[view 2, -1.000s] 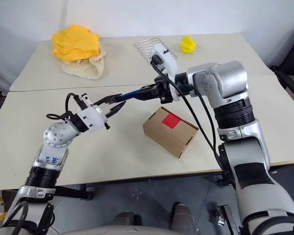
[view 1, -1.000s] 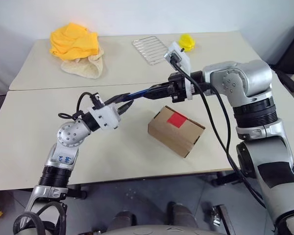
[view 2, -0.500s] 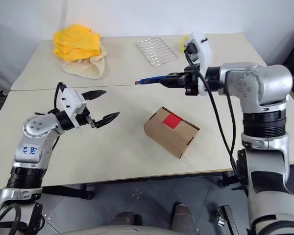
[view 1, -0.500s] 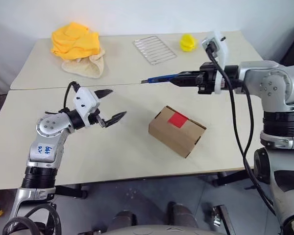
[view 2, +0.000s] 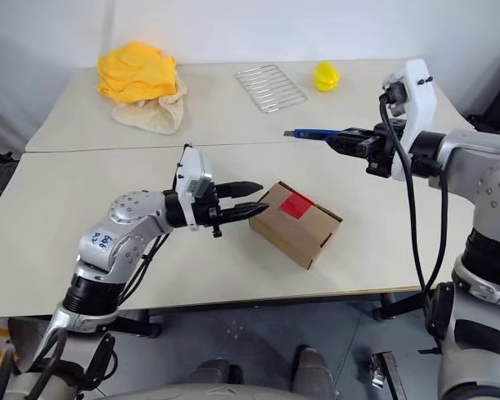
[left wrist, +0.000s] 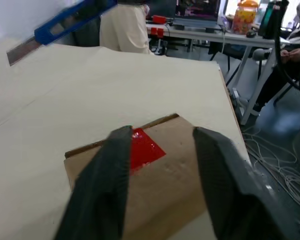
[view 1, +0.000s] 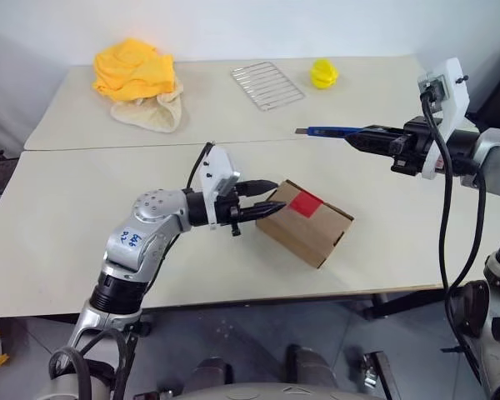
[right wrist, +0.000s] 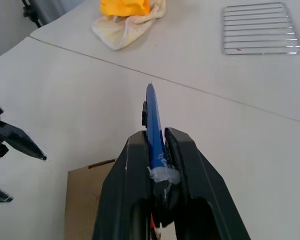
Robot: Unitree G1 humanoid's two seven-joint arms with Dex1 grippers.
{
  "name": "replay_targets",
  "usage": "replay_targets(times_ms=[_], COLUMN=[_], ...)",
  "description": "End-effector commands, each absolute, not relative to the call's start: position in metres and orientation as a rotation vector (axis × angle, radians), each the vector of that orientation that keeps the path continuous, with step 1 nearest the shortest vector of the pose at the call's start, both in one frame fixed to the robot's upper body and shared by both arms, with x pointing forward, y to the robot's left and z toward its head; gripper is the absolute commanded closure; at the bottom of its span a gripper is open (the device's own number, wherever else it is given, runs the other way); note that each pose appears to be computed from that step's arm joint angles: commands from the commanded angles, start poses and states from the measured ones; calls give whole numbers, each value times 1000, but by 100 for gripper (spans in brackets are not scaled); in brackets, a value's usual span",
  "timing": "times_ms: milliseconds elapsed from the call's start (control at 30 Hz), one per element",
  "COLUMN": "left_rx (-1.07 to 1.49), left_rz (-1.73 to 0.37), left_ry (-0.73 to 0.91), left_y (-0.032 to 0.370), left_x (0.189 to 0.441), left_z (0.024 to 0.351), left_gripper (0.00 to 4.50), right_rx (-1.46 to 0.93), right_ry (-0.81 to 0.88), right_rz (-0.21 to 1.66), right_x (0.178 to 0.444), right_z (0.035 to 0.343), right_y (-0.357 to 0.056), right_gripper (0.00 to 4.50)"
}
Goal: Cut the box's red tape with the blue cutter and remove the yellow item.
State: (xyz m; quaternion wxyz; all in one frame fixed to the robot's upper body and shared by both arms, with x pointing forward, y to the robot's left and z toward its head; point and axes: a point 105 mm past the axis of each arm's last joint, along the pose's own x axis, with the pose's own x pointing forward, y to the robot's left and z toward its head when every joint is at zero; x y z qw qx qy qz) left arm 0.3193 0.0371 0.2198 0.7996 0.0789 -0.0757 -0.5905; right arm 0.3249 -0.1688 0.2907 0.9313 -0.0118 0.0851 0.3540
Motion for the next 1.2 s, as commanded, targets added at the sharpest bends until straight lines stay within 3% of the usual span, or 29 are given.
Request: replay_targets(times_ms=[33,133,633,1200], left_rx=[205,208,293,316], left_rz=[-1212,-1195,-1159,-1143], left_ry=[-173,-139,229,274], left_y=[30,26,20,23], left_x=[327,329,318,326], left_z=[221,216,173,171], left_gripper=[372,450,450,450], right_rx=[-57,-73,-174,-215], right_ry=[143,170,301,359], right_rz=[709,704,714,700], right_x=[312,308,304,312], right_z=[297,291,266,251], right_y=[-172,-173,-169,-172], right_gripper=[435,435,435,435])
